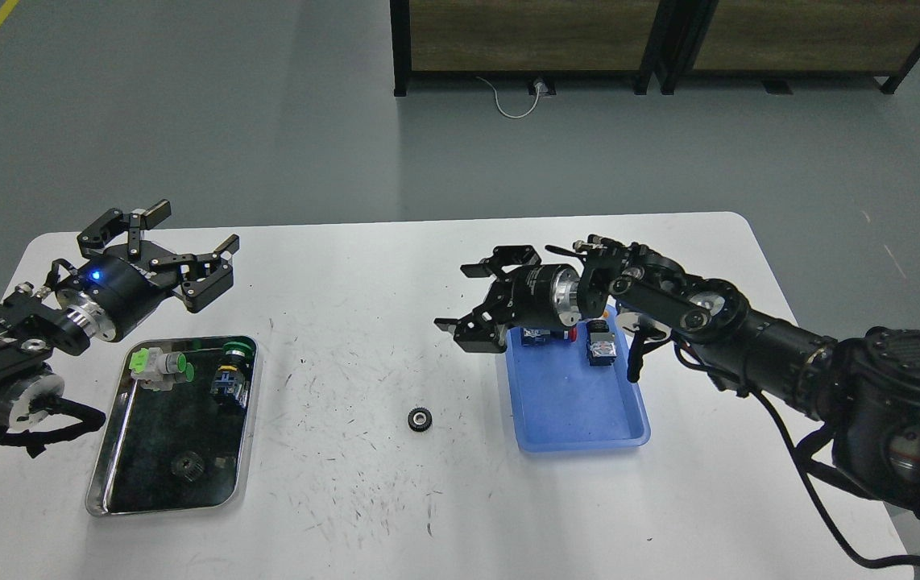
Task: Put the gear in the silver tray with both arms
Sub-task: 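Withdraw the right gripper upward, then lower the left gripper onto the second gear and grasp it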
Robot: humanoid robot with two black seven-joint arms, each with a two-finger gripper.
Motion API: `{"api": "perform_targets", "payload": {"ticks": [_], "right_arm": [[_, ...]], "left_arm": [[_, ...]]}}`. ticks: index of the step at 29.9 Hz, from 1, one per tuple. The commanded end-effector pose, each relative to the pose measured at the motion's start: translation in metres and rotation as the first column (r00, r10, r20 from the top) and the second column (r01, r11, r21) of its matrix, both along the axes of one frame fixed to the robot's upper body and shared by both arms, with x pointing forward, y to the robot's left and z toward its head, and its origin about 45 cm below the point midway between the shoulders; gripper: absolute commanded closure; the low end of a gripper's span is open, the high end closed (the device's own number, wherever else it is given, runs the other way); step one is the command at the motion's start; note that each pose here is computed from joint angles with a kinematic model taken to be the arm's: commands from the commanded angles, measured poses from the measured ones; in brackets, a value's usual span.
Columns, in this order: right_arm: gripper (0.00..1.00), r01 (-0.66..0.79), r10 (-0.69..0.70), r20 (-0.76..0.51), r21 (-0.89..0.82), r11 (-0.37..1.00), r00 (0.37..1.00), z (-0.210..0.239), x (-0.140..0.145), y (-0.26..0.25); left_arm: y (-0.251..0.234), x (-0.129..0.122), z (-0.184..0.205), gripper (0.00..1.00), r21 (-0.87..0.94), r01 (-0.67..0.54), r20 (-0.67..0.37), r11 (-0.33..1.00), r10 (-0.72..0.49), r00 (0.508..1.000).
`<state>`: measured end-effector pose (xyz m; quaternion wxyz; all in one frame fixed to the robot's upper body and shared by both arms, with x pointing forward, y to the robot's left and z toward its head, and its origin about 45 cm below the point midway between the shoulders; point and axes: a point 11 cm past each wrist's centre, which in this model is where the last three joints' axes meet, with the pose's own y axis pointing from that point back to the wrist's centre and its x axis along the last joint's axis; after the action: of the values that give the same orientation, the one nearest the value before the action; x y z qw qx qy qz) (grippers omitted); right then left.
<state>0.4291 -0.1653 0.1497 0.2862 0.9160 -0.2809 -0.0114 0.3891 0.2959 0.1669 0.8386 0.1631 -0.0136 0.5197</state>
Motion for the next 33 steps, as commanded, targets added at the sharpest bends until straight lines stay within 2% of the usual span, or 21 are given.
{"api": "perform_targets", "payload": {"ticks": [1,6,12,19,28,33], "right_arm": [[0.07,0.105,-0.106,0.058,0.024,0.994,0.993,0.033,0.024,-0.043],[0.07,0.202,-0.205,0.118,0.040,0.979,0.972,0.063,0.041,-0.089],[0.07,0.260,-0.262,0.153,0.033,0.965,0.953,0.078,0.046,-0.118],[0.07,0.288,-0.287,0.171,0.023,0.957,0.942,0.082,0.049,-0.127],[0.07,0.296,-0.295,0.169,0.018,0.955,0.940,0.079,0.049,-0.128],[0.07,0.294,-0.293,0.167,0.018,0.956,0.941,0.078,0.049,-0.126]], "left_arm": [[-0.050,-0.008,-0.020,0.02,-0.025,0.093,-0.029,0.995,-0.094,0.995],[-0.105,-0.028,-0.049,0.02,-0.050,0.200,-0.074,0.979,-0.203,0.976],[-0.155,-0.071,-0.084,0.02,-0.106,0.299,-0.158,0.948,-0.313,0.937],[-0.167,-0.103,-0.112,0.02,-0.105,0.334,-0.210,0.937,-0.349,0.913],[-0.191,-0.122,-0.143,0.02,-0.069,0.343,-0.243,0.937,-0.350,0.905],[-0.198,-0.119,-0.154,0.02,-0.029,0.340,-0.248,0.940,-0.336,0.909]]}}
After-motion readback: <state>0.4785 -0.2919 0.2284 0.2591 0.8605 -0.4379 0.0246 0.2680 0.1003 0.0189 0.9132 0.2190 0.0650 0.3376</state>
